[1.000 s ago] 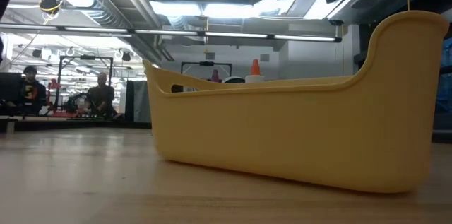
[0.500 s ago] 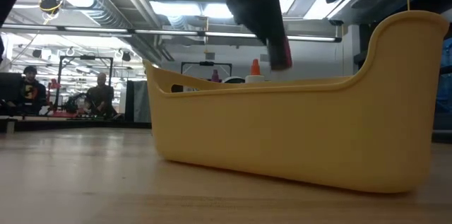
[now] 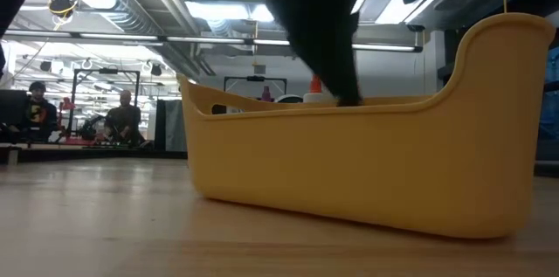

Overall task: Pick & Place food coloring
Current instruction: Put the small pink food coloring bottle into the yellow container, then put the small green food coloring bottle into the yellow container

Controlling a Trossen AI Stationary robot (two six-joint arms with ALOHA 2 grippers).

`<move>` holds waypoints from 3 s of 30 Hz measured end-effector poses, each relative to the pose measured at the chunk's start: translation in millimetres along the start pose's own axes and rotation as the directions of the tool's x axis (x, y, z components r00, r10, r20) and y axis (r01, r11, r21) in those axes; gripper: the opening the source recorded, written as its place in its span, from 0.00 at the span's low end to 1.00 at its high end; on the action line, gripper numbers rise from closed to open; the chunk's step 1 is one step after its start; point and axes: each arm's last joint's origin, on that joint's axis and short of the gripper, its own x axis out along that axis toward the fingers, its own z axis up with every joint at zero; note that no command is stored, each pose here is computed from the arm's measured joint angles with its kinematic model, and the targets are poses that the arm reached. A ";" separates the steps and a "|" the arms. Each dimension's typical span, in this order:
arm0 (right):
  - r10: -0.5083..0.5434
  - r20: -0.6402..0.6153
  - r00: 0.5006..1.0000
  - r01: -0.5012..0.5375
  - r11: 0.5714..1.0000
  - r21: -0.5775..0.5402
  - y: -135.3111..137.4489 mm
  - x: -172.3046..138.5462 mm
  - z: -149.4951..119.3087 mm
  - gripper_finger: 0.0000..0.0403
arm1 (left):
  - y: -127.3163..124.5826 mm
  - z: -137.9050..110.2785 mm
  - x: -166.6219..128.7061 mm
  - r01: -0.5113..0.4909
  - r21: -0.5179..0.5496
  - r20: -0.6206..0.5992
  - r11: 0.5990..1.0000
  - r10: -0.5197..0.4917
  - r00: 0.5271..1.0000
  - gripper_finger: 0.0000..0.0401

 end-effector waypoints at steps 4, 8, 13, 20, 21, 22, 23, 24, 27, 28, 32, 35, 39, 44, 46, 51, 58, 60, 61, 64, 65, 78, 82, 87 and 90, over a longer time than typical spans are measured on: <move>0.000 -0.001 1.000 0.000 1.000 0.000 0.0 0.0 0.0 0.30 | -0.4 -0.3 9.6 0.002 0.016 -0.007 1.000 -0.002 1.000 0.18; 0.000 -0.001 1.000 0.000 1.000 0.000 0.0 0.1 -0.2 0.30 | 0.4 -1.3 18.3 0.000 0.023 -0.020 1.000 0.001 1.000 0.18; 0.000 -0.001 1.000 0.000 1.000 0.000 0.1 0.1 -0.2 0.30 | 1.0 -3.5 26.5 -0.003 0.031 -0.042 1.000 0.004 0.999 0.18; 0.000 -0.002 1.000 0.000 1.000 0.000 0.1 0.1 -0.2 0.30 | 0.8 -1.9 34.8 0.002 0.040 -0.026 0.999 -0.001 1.000 0.18; 0.000 -0.001 1.000 0.000 1.000 0.000 0.0 0.0 -0.2 0.30 | 0.8 -2.3 35.5 0.002 0.043 -0.030 0.999 -0.001 1.000 0.18; 0.000 -0.001 1.000 0.000 1.000 0.000 0.0 0.0 -0.1 0.30 | 0.7 -2.4 36.2 0.005 0.047 -0.031 0.999 -0.004 1.000 0.18; 0.000 0.000 1.000 0.000 1.000 0.000 0.0 0.0 -0.1 0.30 | 0.5 -1.8 36.5 0.009 0.047 -0.024 0.999 -0.008 1.000 0.18; 0.000 -0.001 1.000 0.000 1.000 0.000 0.1 0.1 -0.2 0.30 | 0.4 -1.1 36.5 0.011 0.050 -0.018 0.999 -0.010 1.000 0.18; 0.000 0.000 1.000 0.000 1.000 0.000 0.0 0.0 -0.1 0.30 | 0.2 0.3 36.5 0.014 0.062 -0.003 0.998 -0.013 1.000 0.18; 0.000 -0.001 1.000 0.000 1.000 0.000 0.1 0.0 -0.2 0.30 | 0.1 0.5 36.5 0.014 0.064 -0.001 0.998 -0.014 1.000 0.18; 0.000 0.000 1.000 0.000 1.000 0.000 0.1 0.0 -0.1 0.30 | -0.5 1.3 36.5 0.046 0.064 0.004 0.997 -0.047 0.999 0.18; 0.000 -0.001 1.000 0.000 1.000 0.000 0.1 0.0 -0.1 0.30 | -0.9 1.2 36.5 0.059 0.064 0.002 0.996 -0.059 0.998 0.18; 0.000 -0.001 1.000 0.000 1.000 0.000 0.0 0.0 -0.2 0.30 | -0.9 1.1 36.5 0.060 0.064 0.001 0.996 -0.060 0.998 0.19; 0.000 0.000 1.000 0.000 1.000 0.000 0.0 0.0 -0.1 0.30 | -0.9 1.0 36.5 0.060 0.064 -0.001 0.996 -0.060 0.998 0.24; 0.000 0.000 1.000 0.000 1.000 0.000 0.1 0.0 -0.1 0.30 | -0.9 1.0 36.5 0.059 0.064 0.000 0.996 -0.059 0.998 0.26; 0.000 0.000 1.000 0.000 1.000 0.000 0.0 0.0 -0.1 0.30 | -0.9 1.0 36.5 0.058 0.064 0.000 0.996 -0.059 0.998 0.30; 0.000 -0.001 1.000 0.000 1.000 0.000 0.1 0.1 -0.2 0.30 | -0.7 -0.4 34.3 0.060 0.064 -0.016 0.996 -0.059 0.998 0.31; 0.000 -0.001 1.000 0.000 1.000 0.000 0.0 0.0 -0.1 0.30 | -0.5 -1.3 32.1 0.059 0.063 -0.034 0.996 -0.057 0.998 0.31; 0.000 0.000 1.000 0.000 1.000 0.000 0.1 0.0 -0.1 0.30 | -0.3 -2.2 30.7 0.057 0.063 -0.050 0.996 -0.054 0.997 0.31; 0.000 -0.001 1.000 0.000 1.000 0.000 0.1 0.0 -0.1 0.30 | -0.3 -1.5 26.6 0.056 0.063 -0.065 0.996 -0.051 0.997 0.31; 0.000 0.000 1.000 0.000 1.000 0.000 0.0 0.0 -0.1 0.30 | -0.3 -1.1 25.1 0.055 0.063 -0.068 0.997 -0.051 0.996 0.31; 0.000 0.000 1.000 0.000 1.000 0.000 0.0 0.0 -0.1 0.30 | -1.7 10.7 -26.6 0.072 0.116 -0.149 0.991 -0.055 0.987 0.31; 0.000 0.000 1.000 0.000 1.000 0.000 0.0 0.0 -0.1 0.30 | 2.6 9.6 -51.6 0.072 0.121 -0.140 0.990 -0.055 0.989 0.30; 0.000 -0.001 1.000 0.000 1.000 0.000 0.1 0.0 -0.1 0.30 | 15.0 3.4 -90.6 0.033 0.098 -0.105 0.995 -0.022 0.994 0.30; 0.000 0.000 1.000 0.000 1.000 0.000 0.0 0.0 -0.1 0.30 | 24.3 -3.9 -113.1 -0.024 0.089 -0.100 0.996 0.032 0.994 0.31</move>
